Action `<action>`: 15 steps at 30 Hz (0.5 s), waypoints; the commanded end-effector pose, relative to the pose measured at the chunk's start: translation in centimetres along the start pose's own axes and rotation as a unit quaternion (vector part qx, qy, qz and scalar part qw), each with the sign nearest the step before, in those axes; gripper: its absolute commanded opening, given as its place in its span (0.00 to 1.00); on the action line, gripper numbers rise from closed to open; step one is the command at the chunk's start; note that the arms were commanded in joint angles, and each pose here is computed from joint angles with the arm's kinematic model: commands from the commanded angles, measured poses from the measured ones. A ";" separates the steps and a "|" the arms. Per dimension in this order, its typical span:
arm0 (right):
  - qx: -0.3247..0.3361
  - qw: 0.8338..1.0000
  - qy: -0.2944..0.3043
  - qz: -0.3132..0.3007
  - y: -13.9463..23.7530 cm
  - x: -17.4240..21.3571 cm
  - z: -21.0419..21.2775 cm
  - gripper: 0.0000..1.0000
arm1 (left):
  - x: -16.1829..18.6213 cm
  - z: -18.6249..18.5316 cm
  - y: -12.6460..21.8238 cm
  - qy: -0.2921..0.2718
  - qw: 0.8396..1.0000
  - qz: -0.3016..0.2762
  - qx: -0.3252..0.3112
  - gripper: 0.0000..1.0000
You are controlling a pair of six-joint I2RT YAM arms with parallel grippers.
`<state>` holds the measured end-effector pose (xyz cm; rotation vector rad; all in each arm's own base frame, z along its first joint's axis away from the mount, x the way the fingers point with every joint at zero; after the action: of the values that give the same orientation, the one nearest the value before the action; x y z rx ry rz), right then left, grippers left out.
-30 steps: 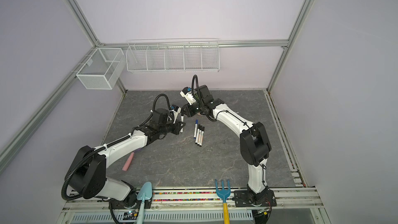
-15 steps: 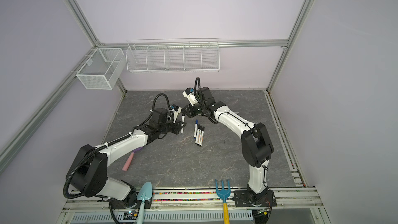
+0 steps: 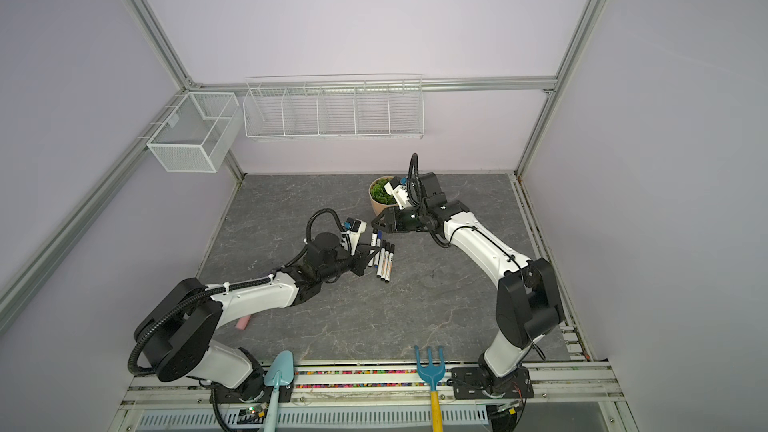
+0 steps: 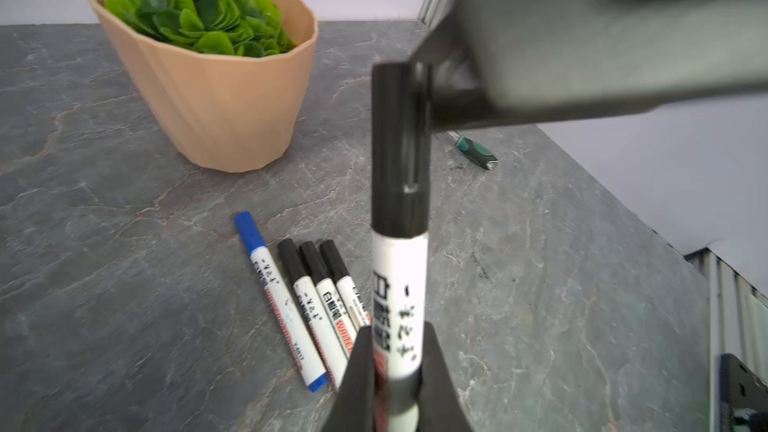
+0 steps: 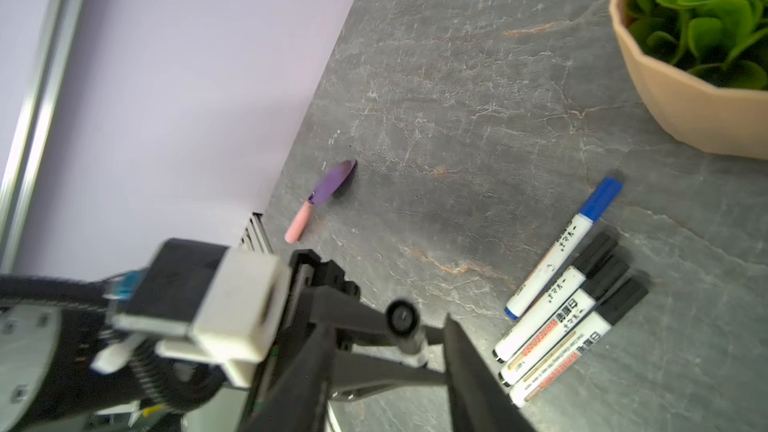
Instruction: Insert the pens into the pen caps
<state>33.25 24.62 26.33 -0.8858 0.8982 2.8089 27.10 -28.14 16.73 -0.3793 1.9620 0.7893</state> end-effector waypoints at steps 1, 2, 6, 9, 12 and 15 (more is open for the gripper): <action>-0.010 0.998 0.007 -0.065 3.6 -1.8 2.1 0.68 | 0.8 1.2 -0.5 0.010 0.999 -0.005 -0.030 0.00; -0.004 0.997 0.008 -0.082 4.2 -2.1 2.2 0.71 | 1.0 1.3 -0.5 0.009 0.999 -0.004 -0.035 0.00; 0.047 0.990 -0.005 -0.133 6.3 -2.4 0.9 0.75 | 1.7 2.7 -0.7 0.040 0.997 0.011 -0.071 0.00; 0.072 0.989 -0.025 -0.127 6.7 -1.9 -0.5 0.76 | 2.4 4.2 -0.9 0.072 0.993 0.028 -0.094 0.00; 0.090 0.988 -0.041 -0.118 6.7 -1.5 -1.5 0.75 | 3.3 5.2 -1.9 0.087 0.989 0.069 -0.097 0.00; 0.128 0.983 -0.058 -0.114 6.6 -1.2 -2.9 0.75 | 4.3 6.3 -3.6 0.099 0.982 0.126 -0.103 0.00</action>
<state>33.93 18.55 30.31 -0.8268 0.9296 2.4923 30.49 -25.84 10.61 -0.4207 2.0810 1.0984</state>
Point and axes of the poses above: each gripper's point midway between its finger pads, its own y axis back along the fingers, its own z axis along the line the jaws close on, x = y × z, the point moved 6 cm from there along y, back along the fingers, and after that the axes turned 1 degree about y, right-handed, at the moved point
